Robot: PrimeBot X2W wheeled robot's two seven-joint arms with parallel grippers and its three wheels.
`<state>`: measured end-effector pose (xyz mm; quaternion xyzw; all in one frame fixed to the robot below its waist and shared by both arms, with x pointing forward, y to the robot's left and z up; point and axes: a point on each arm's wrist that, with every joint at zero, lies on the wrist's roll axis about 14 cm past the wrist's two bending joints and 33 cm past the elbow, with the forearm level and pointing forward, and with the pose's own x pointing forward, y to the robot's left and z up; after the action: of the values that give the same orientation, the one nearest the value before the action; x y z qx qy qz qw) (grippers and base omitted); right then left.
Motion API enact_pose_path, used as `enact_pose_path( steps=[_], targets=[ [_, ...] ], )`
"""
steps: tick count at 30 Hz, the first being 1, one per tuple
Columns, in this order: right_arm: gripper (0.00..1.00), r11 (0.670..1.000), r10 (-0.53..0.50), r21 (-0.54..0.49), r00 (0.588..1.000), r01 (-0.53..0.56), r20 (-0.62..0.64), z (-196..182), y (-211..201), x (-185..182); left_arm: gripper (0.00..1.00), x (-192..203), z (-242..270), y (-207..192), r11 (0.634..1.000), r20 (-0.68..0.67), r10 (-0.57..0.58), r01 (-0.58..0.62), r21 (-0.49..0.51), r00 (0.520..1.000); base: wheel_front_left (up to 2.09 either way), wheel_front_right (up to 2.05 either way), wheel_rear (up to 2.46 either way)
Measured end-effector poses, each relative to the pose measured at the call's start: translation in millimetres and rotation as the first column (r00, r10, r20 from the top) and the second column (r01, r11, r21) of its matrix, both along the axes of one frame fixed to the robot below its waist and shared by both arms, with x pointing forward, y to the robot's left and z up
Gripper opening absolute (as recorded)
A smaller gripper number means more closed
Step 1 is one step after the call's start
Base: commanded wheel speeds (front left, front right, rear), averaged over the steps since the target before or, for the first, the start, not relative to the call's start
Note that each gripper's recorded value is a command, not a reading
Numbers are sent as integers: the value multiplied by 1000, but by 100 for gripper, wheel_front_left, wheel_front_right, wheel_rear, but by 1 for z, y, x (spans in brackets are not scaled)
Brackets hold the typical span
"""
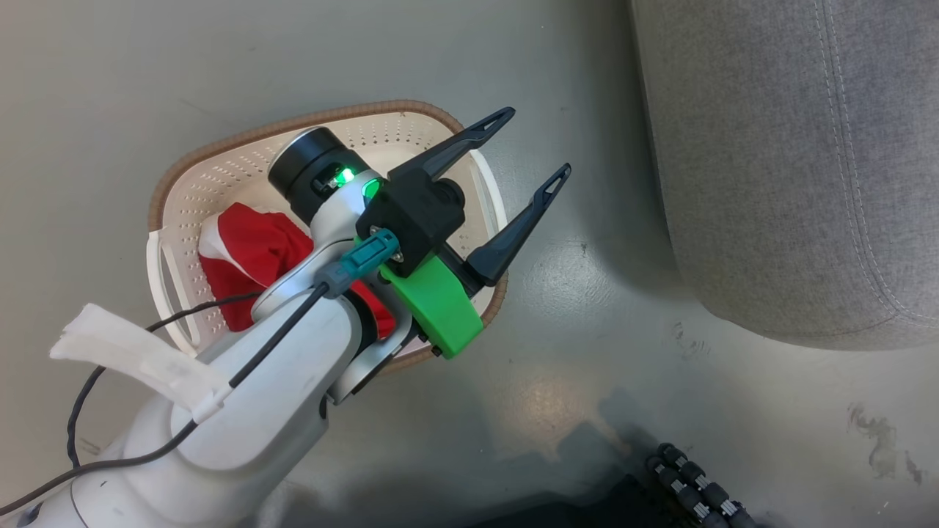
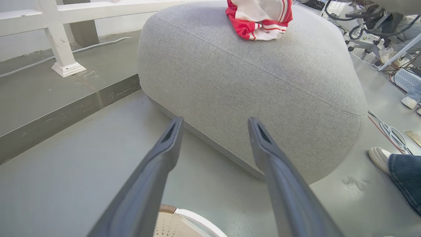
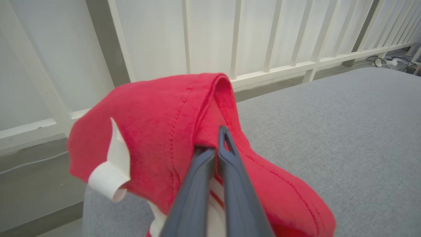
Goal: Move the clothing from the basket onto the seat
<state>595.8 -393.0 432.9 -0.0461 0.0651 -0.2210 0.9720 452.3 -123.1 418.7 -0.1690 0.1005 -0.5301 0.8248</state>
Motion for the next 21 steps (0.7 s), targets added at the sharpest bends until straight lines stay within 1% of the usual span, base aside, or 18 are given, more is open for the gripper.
enact_pose_path(
  steps=[9, 10, 11, 12, 13, 14, 21],
  targets=[
    [0, 999, -37, 1, 998, 37, -41, -16, -8, -11, 100, -2, 1, -3, 1000, -1, -16, 16, -6, 1000, 0, 0, 0],
    [5, 999, -40, 1, 998, 40, -47, -17, -9, -12, 100, -2, 0, -3, 1000, -1, -17, 17, -6, 1000, 0, 0, 0],
    [27, 999, -41, 1, 998, 41, -51, -18, -10, -13, 100, -3, 0, -3, 1000, -1, -18, 18, -4, 1000, 0, 0, 0],
    [46, 999, -42, 0, 998, 42, -52, -19, -10, -14, 100, -3, -1, -3, 1000, -2, -20, 20, 0, 1000, 0, 0, 0],
    [89, 999, -43, -2, 998, 43, -52, -19, -10, -14, 100, -3, -1, -3, 1000, -2, -20, 20, 0, 1000, 0, 0, 0],
    [100, 999, -44, -2, 997, 43, -57, -20, -10, -15, 100, -3, 0, -3, 1000, -1, -21, 21, 0, 1000, 0, 0, 0],
    [100, 1000, -13, -9, 997, 13, -82, -25, -5, -17, 100, -3, 2, -4, 1000, 5, -25, 25, -1, 1000, 0, 0, 0]
  ],
)
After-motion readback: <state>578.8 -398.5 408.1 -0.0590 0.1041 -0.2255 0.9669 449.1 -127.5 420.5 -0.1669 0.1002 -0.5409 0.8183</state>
